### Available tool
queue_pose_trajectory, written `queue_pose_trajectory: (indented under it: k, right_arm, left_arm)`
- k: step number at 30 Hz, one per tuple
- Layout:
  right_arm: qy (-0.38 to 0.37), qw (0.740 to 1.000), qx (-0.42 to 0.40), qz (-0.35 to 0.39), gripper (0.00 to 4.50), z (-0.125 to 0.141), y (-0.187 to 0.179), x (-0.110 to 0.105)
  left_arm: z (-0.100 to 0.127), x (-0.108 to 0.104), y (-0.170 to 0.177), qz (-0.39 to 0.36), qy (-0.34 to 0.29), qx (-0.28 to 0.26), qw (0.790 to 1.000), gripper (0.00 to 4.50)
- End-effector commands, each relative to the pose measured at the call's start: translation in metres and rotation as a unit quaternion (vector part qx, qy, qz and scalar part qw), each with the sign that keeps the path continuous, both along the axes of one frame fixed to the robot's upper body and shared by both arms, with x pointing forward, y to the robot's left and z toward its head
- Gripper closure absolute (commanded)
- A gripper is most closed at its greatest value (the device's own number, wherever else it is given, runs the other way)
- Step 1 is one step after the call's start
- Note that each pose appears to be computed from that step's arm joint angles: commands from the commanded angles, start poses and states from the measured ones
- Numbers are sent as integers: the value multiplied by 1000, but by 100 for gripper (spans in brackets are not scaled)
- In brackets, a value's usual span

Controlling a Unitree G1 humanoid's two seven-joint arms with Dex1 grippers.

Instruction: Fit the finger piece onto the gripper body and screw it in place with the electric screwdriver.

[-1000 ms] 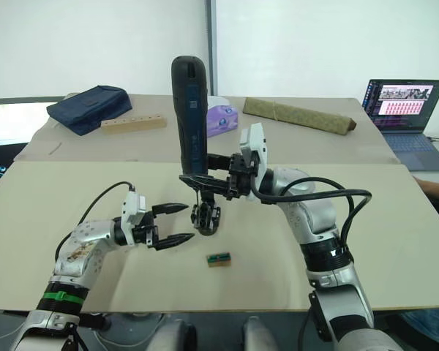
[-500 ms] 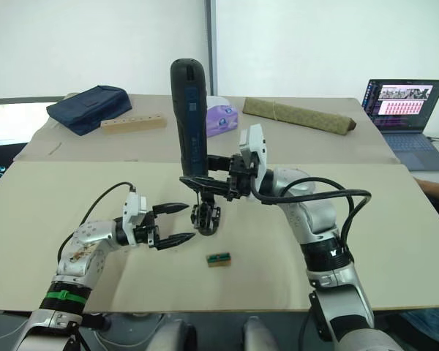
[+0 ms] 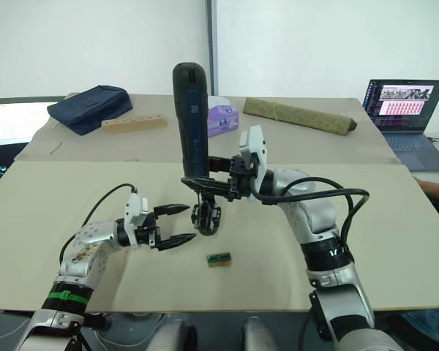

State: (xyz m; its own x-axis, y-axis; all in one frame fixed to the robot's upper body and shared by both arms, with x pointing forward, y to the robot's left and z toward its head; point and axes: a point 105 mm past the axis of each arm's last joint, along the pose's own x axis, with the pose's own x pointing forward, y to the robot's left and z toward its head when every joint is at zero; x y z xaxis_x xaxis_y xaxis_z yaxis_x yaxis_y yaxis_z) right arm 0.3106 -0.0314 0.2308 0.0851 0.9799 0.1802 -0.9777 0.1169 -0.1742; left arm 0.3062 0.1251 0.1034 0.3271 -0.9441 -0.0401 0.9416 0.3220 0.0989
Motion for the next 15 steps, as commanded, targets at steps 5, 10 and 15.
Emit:
queue_pose_trajectory:
  k: [5, 10, 15]
  right_arm:
    - [-46, 999, 5, 7, 256, 12, 4, -5]
    - [-48, 999, 5, 9, 256, 13, 4, -7]
    - [-50, 999, 3, 9, 256, 13, 4, -7]
  left_arm:
    - [5, 2, -5, -5, -15, 3, 1000, 0]
    - [-2, 7, -7, -15, -17, 35, 999, 0]
    - [-6, 12, -9, -30, -21, 51, 998, 0]
